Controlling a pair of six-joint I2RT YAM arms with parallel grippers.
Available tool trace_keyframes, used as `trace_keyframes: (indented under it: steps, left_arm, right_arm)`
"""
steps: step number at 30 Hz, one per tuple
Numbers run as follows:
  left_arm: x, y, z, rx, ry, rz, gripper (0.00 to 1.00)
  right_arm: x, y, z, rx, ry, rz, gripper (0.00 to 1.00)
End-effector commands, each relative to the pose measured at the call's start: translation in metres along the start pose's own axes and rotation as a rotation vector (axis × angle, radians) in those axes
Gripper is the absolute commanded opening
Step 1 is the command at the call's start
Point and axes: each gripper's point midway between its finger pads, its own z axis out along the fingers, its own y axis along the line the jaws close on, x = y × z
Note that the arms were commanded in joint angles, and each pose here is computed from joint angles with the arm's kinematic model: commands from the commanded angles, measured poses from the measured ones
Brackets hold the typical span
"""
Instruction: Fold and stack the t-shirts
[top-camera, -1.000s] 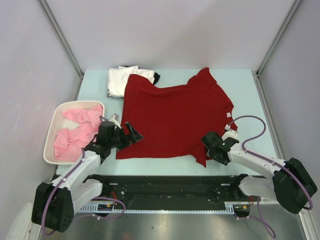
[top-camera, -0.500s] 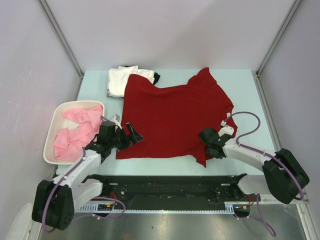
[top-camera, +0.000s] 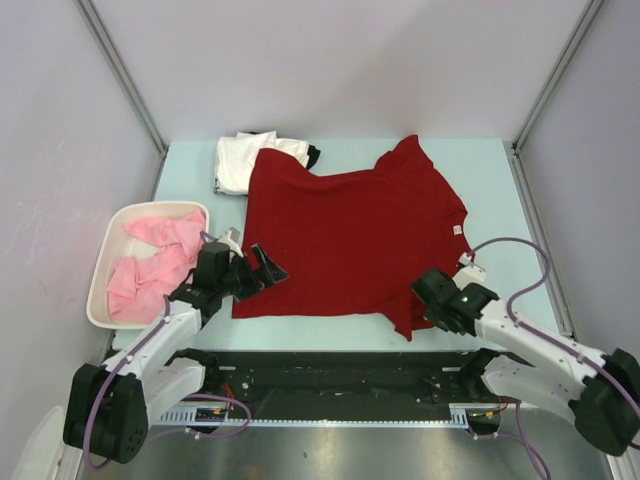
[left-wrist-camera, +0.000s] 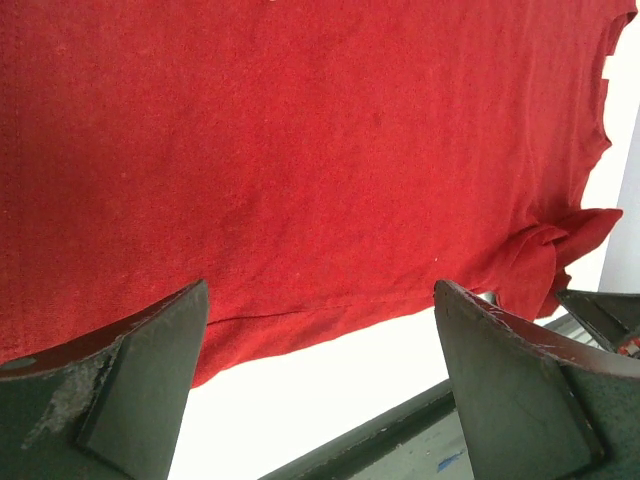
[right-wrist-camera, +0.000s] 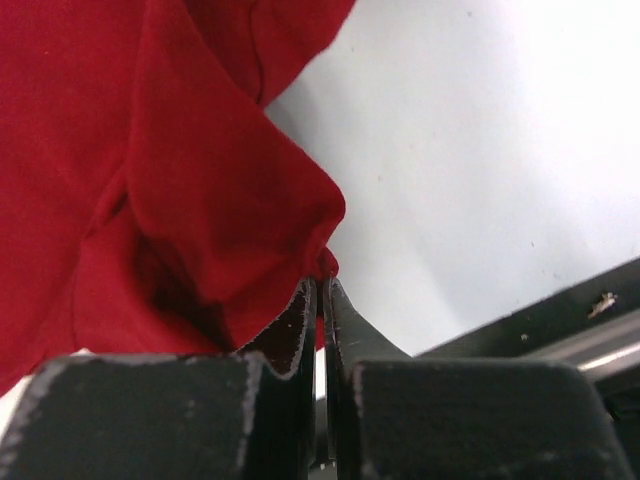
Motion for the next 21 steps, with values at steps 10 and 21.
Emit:
trace_keyframes:
  steps: [10,21]
  left_arm:
    - [-0.012,-0.027,-0.017,0.100,-0.055,0.057,0.99]
    - [-0.011,-0.029,-0.021,0.114,-0.060,0.067,0.99]
  right_arm:
    - [0.013,-0.019,-0.050,-0.063,0.049,0.091,0.00]
    - [0.042,-0.018,-0.071,-0.089,0.084,0.103,0.00]
